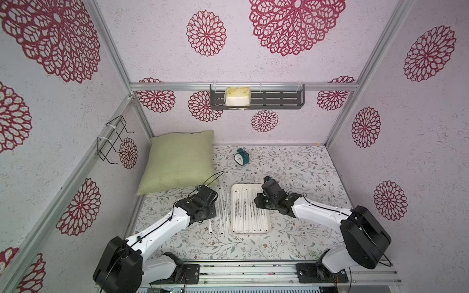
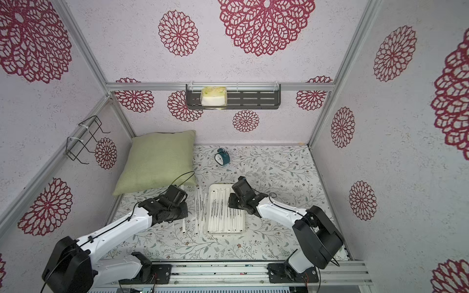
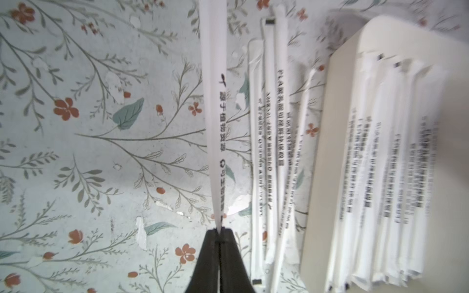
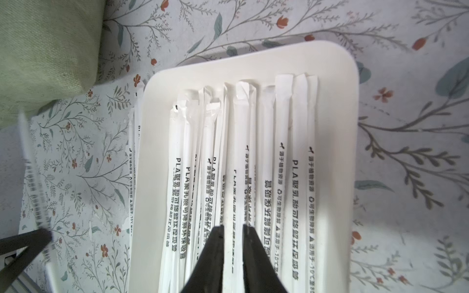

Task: Put the straws into the storage box
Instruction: Pick up the straw from the center of the board, then place the straw in the storage box.

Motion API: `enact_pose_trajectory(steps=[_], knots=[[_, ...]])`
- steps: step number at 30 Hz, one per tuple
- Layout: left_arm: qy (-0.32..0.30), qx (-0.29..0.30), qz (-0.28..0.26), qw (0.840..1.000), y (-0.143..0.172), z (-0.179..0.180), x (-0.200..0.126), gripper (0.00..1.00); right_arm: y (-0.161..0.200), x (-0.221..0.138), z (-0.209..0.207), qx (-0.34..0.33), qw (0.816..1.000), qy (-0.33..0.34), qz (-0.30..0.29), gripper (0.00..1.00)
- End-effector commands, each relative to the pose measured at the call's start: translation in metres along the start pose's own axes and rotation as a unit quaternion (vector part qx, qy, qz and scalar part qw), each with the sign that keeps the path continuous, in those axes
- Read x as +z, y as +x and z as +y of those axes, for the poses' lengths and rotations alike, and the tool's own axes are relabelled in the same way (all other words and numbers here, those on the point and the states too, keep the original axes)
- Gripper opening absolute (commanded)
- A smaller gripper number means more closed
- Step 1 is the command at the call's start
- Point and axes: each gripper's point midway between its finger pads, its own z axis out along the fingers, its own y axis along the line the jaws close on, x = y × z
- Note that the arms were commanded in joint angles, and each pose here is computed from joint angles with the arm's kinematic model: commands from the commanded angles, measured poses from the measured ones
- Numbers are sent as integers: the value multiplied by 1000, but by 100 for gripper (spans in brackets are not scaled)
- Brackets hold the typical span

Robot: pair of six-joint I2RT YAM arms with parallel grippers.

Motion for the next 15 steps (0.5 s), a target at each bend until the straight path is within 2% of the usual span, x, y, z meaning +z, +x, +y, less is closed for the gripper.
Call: enact_pose_trajectory(steps=[1, 4, 8, 12, 15], knots=[[38, 1, -37, 999, -19, -22, -20, 5, -8, 7, 11, -6, 1000, -7, -6, 19], [90, 22, -61, 994, -27, -60, -31, 5, -7, 14, 17, -4, 1000, -12, -1, 16], [153, 34, -65, 986, -25, -110, -30, 6, -2, 19, 17, -4, 1000, -6, 13, 14], [204, 42, -47, 977, -19, -168, -12, 7, -39, -15, 15, 9, 998, -15, -53, 14], [193, 40, -23, 980, -14, -193, 18, 7, -62, -35, -2, 25, 996, -2, -88, 14]])
